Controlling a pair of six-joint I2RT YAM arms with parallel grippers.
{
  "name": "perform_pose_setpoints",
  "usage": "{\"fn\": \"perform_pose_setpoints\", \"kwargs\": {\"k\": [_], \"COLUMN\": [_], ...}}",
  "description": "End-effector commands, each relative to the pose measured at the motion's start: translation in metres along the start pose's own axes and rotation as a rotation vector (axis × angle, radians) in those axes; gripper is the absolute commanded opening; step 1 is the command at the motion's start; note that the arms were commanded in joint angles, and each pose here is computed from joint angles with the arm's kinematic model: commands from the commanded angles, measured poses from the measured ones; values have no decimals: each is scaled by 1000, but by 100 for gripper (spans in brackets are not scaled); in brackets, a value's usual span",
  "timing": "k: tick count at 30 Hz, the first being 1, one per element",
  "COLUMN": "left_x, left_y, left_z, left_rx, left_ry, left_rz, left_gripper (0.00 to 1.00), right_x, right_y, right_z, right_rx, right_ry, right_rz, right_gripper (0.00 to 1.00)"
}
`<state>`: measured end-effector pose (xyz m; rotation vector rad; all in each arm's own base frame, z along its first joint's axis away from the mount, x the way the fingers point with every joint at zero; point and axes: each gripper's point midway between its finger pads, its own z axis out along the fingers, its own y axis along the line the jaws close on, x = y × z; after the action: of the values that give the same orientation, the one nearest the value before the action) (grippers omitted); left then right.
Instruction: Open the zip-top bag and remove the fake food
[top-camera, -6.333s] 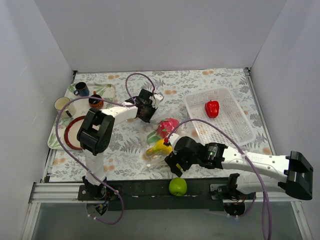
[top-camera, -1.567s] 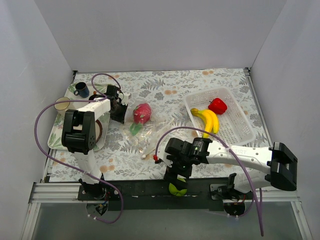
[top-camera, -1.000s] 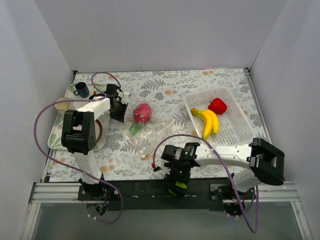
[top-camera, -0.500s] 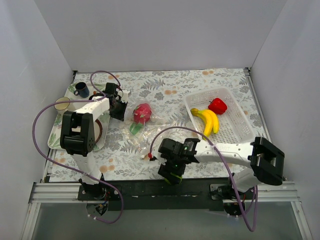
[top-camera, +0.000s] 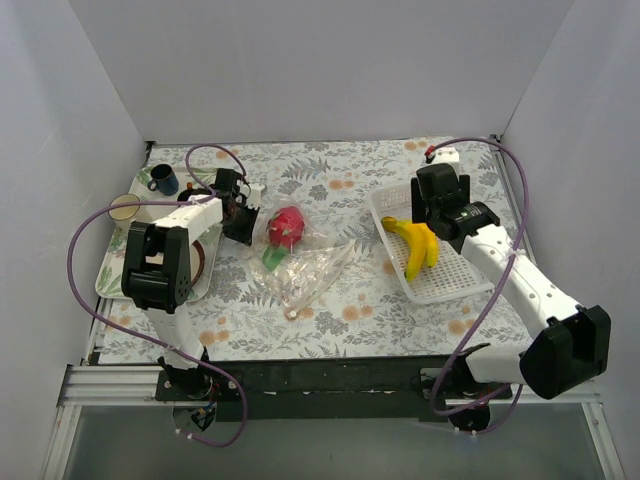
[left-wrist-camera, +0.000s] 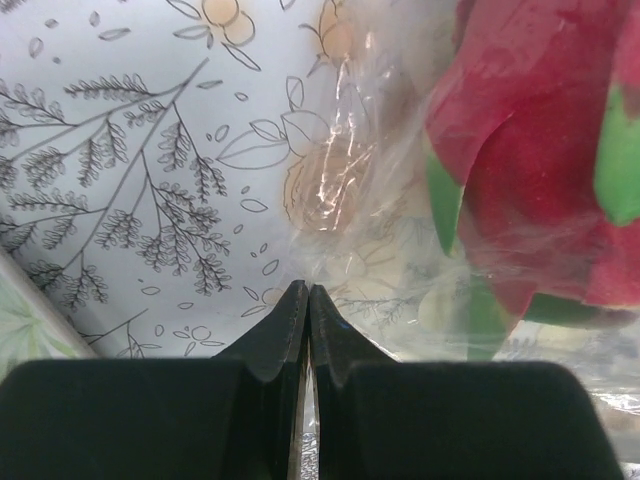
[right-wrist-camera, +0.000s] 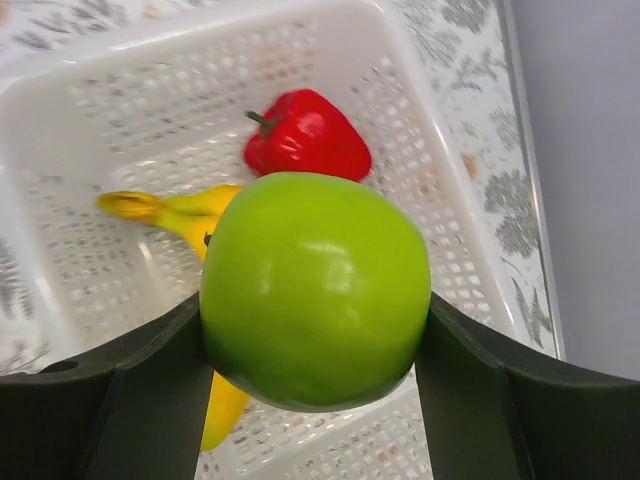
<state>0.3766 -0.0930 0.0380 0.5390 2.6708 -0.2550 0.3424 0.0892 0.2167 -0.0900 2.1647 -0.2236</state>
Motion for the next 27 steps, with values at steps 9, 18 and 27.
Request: {"fn": "perform_pose_setpoints", "kwargs": {"k": [9,18,27], "left_x": [3,-1,-2], "left_y": [7,13,4], "left_z": [8,26,36], "left_rx": [-47,-81,-89], "left_ry": [-3,30,57], "left_rz": [55,86,105], "left_gripper": [0,0,0], "right_x": [49,-26,50], "right_y": [-36,20,185], "right_z": [27,-28,-80], "right_rx": [152,-54,-606], "right_ry": [126,-187,-253], "right_rz": [53,-67,-255], "right_gripper": [99,99,2]}}
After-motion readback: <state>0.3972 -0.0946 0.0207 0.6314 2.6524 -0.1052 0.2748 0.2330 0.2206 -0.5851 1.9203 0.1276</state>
